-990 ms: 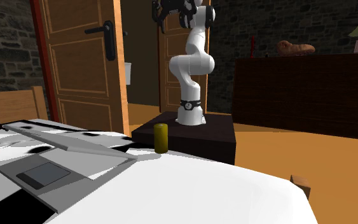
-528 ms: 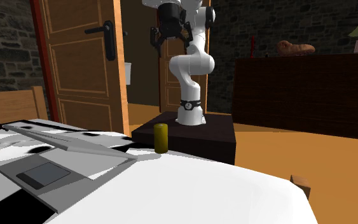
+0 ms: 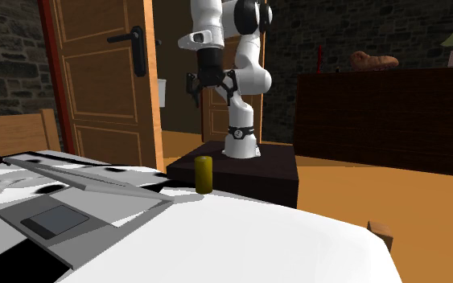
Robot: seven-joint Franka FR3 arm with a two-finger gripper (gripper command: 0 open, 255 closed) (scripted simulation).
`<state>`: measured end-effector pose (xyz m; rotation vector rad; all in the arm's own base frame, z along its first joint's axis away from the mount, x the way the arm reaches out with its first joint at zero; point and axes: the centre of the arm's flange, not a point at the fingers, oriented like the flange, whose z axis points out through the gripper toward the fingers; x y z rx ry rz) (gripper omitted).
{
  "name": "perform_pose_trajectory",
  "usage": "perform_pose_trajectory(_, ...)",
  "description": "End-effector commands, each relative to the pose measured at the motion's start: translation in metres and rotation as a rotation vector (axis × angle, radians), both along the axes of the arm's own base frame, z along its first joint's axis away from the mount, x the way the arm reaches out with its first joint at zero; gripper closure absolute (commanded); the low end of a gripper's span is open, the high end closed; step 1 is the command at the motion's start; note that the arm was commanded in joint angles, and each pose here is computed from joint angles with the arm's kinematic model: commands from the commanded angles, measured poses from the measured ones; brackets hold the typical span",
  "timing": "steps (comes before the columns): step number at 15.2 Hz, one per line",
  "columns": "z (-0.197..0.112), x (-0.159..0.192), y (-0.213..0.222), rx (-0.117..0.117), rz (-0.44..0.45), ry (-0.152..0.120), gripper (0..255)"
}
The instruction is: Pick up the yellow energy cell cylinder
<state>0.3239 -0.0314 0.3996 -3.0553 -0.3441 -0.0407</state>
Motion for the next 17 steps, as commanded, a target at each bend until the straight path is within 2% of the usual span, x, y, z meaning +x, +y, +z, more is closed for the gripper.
perform_pose_trajectory(1, -0.025, -0.002, -0.004, -0.012, 0.015, 0.0, 0)
perform_pose_trajectory(11, -0.152, -0.005, -0.029, -0.068, 0.085, 0.014, 0)
perform_pose_trajectory(17, -0.183, -0.006, -0.03, -0.07, 0.088, 0.014, 0)
